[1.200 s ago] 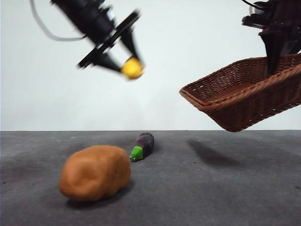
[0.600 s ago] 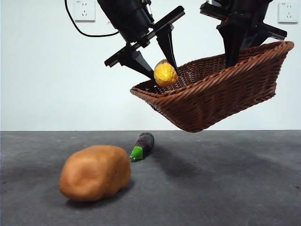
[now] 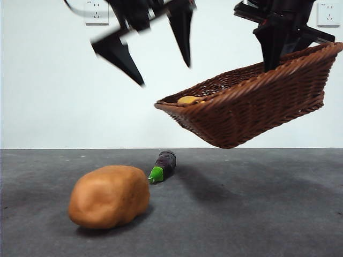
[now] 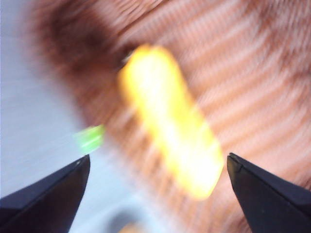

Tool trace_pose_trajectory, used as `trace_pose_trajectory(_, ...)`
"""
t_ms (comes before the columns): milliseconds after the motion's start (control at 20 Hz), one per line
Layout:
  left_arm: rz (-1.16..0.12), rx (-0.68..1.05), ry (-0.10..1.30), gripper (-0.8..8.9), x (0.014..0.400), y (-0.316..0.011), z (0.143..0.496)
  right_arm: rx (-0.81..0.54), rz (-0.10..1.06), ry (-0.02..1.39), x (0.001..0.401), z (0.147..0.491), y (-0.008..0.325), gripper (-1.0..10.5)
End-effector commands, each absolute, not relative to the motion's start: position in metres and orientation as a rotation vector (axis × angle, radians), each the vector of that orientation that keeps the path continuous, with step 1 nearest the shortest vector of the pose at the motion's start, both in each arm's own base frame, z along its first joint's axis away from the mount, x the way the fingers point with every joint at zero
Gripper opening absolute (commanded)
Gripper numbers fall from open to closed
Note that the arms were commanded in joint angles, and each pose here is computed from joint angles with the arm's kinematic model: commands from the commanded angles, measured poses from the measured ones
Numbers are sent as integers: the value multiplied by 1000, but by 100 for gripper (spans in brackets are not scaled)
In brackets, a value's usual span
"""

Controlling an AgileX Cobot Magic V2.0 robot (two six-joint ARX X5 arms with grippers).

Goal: Help me put the vegetables on the table into the basket

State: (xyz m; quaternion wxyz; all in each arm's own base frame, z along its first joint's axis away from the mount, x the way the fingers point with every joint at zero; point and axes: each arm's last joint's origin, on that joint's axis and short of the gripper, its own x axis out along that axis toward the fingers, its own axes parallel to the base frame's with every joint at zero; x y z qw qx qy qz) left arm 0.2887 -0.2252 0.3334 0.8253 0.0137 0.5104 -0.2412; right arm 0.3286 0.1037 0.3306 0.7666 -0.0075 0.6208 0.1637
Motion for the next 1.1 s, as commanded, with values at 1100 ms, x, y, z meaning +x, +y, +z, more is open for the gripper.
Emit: trace_pose_trajectory(1100,-533,231,1202,471,174,-199,250,10,321,1341,336,331,74,-12)
